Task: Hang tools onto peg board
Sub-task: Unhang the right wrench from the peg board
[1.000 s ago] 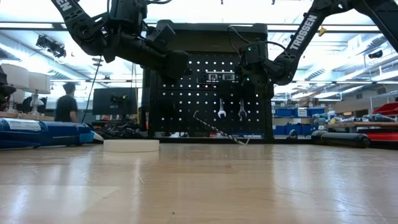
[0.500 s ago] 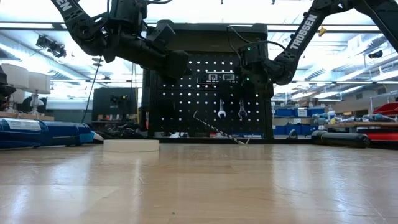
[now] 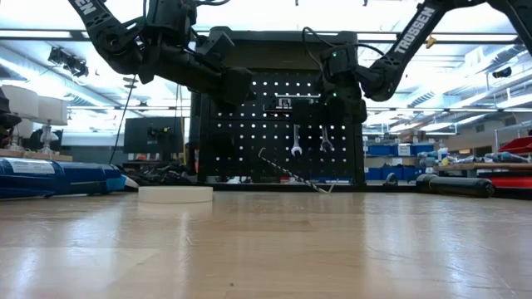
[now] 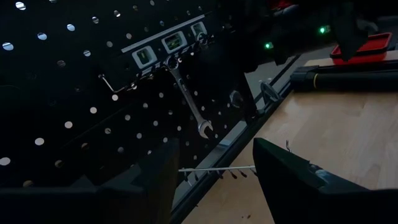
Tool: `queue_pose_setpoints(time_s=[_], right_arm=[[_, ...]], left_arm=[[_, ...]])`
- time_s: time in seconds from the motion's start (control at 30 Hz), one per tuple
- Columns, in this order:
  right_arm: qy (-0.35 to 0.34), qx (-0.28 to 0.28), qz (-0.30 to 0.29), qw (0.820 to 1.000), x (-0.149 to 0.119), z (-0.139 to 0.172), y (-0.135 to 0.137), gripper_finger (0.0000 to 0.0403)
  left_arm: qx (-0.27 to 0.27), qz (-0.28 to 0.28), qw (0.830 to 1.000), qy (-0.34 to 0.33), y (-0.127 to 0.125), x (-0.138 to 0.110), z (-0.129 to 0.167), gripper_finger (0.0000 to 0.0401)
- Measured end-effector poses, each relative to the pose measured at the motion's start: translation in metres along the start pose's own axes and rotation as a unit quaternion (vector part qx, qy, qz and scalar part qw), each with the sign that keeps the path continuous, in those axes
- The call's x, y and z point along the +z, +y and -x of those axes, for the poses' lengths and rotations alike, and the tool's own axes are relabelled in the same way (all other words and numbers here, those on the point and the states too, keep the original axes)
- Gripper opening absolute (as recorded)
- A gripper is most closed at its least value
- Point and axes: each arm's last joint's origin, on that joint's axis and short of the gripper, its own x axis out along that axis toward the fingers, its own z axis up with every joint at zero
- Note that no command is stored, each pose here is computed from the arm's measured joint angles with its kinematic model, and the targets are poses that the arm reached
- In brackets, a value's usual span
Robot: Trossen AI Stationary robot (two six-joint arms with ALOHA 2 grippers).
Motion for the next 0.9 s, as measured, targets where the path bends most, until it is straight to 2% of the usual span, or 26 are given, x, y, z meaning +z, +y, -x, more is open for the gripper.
queue_pose_setpoints(time_s=[0.6, 0.9], right_arm=[[0.01, 0.006, 0.007, 1.0, -0.001, 0.003, 0.002, 0.0059], [0.01, 0.009, 0.012, 1.0, 0.018, 0.01, -0.004, 0.0059]], left_arm=[[0.0, -0.002, 1.0, 0.0, 0.0, 0.0, 0.0, 0.0211], [0.0, -0.002, 1.0, 0.0, 0.0, 0.0, 0.0, 0.0211]])
